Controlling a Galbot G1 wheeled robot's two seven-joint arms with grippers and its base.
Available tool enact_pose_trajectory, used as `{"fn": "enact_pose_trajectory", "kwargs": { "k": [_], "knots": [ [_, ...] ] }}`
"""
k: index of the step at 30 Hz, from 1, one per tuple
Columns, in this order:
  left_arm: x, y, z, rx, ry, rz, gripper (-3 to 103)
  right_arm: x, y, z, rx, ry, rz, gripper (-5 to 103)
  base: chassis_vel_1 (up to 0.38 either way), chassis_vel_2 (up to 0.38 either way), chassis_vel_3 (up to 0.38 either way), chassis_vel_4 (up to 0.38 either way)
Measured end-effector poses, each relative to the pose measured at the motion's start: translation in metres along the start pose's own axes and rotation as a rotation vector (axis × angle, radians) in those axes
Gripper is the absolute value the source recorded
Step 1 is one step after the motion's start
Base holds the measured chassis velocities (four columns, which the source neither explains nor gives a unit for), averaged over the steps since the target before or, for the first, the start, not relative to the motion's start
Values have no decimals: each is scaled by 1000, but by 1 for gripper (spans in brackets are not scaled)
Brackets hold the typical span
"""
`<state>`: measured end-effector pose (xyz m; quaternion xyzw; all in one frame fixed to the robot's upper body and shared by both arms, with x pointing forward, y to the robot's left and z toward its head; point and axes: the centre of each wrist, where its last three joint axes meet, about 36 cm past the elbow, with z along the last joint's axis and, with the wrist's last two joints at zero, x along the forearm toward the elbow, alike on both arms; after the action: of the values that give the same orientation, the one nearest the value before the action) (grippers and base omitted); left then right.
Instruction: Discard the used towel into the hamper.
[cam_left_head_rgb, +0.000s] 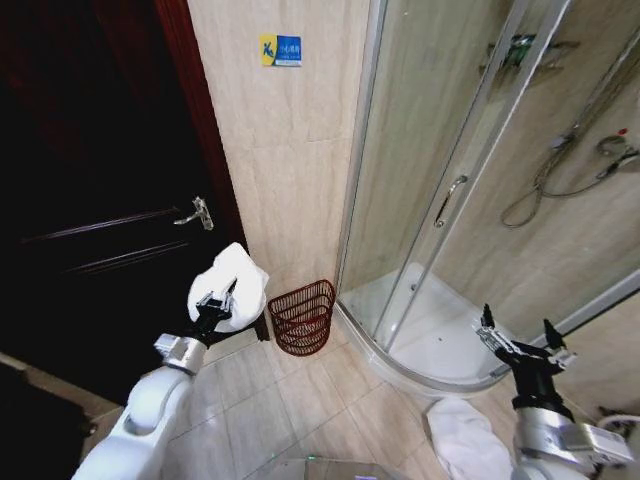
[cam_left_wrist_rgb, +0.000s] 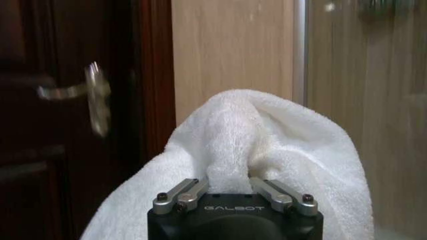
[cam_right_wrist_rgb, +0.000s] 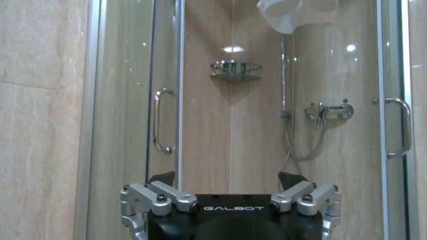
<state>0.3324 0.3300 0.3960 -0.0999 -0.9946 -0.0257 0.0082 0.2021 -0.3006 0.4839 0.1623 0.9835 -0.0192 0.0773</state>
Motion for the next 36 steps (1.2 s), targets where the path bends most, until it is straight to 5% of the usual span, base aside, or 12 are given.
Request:
{"fn": "enact_pose_trajectory", "kwargs": {
  "k": [9,21,28,36],
  "knots": [
    [-6,-2,63,0,73,59,11,5,-1,1,1,6,17,100,0,0,0,0],
    [-50,-17,68,23,28,132,11,8,2,5,41,21,-19,100,0,0,0,0],
    [-93,-46,79,78,11,167,11,4,3,5,49,44,-36,100,0,0,0,0],
    [-72,-57,97,133,46,149,11,-1,7,9,50,66,-11,100,0,0,0,0]
  ]
}}
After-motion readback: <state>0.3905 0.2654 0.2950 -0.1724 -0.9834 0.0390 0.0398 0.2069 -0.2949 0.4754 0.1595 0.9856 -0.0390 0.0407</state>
